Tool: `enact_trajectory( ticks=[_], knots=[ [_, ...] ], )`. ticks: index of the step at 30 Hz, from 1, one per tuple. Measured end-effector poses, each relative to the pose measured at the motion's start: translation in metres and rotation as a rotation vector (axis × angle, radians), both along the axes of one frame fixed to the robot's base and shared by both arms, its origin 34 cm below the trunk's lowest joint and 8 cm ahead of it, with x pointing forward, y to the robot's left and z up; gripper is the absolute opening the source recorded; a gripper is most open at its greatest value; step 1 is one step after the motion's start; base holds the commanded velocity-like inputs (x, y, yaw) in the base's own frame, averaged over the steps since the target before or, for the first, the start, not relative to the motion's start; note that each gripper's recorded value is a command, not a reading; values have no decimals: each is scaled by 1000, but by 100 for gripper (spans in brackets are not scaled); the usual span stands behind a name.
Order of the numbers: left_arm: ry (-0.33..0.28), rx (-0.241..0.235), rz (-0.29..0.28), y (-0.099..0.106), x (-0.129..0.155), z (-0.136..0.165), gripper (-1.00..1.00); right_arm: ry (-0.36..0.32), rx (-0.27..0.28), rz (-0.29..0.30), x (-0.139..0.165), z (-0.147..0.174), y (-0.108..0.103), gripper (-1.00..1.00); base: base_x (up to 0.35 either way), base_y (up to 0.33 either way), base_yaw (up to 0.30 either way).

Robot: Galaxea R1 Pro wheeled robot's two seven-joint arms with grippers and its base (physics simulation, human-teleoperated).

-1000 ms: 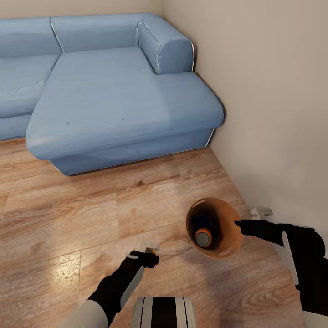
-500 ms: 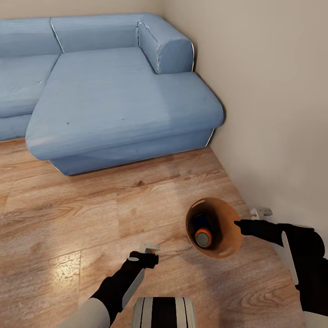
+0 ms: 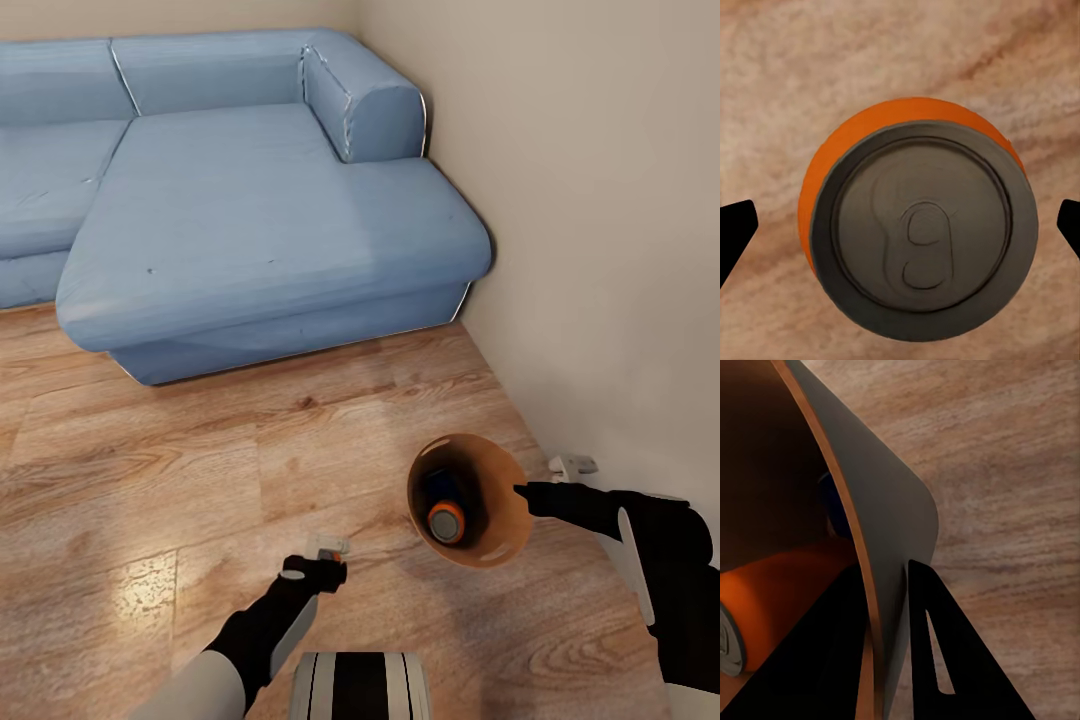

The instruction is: Put the three can of soda from the living room inside the tash can in the kitchen.

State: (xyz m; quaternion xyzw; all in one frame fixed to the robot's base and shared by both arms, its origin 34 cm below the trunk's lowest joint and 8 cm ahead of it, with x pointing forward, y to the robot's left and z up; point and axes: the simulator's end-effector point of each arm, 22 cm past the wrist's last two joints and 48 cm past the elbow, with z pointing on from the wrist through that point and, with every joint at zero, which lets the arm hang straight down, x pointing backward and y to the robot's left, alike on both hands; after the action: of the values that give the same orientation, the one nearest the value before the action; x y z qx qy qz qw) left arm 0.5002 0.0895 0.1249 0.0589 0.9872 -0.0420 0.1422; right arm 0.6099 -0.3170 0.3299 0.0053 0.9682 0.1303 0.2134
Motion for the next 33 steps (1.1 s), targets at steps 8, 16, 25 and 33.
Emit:
enact_trajectory(
  ticks=[8, 16, 25, 33],
  knots=[
    [-24, -5, 11, -1, 3, -1, -100, 0, 0, 0, 0, 0, 0, -100, 0, 0, 0],
    [-13, 6, 12, 3, 1, -5, -100, -1, 1, 0, 0, 0, 0, -100, 0, 0, 0],
    [-208, -86, 30, -25, 89, 57, -100, 0, 0, -1, 0, 0, 0, -100, 0, 0, 0],
    [-353, -89, -36, 12, 164, 171, -100, 0, 0, -1, 0, 0, 0, -100, 0, 0, 0]
  ],
)
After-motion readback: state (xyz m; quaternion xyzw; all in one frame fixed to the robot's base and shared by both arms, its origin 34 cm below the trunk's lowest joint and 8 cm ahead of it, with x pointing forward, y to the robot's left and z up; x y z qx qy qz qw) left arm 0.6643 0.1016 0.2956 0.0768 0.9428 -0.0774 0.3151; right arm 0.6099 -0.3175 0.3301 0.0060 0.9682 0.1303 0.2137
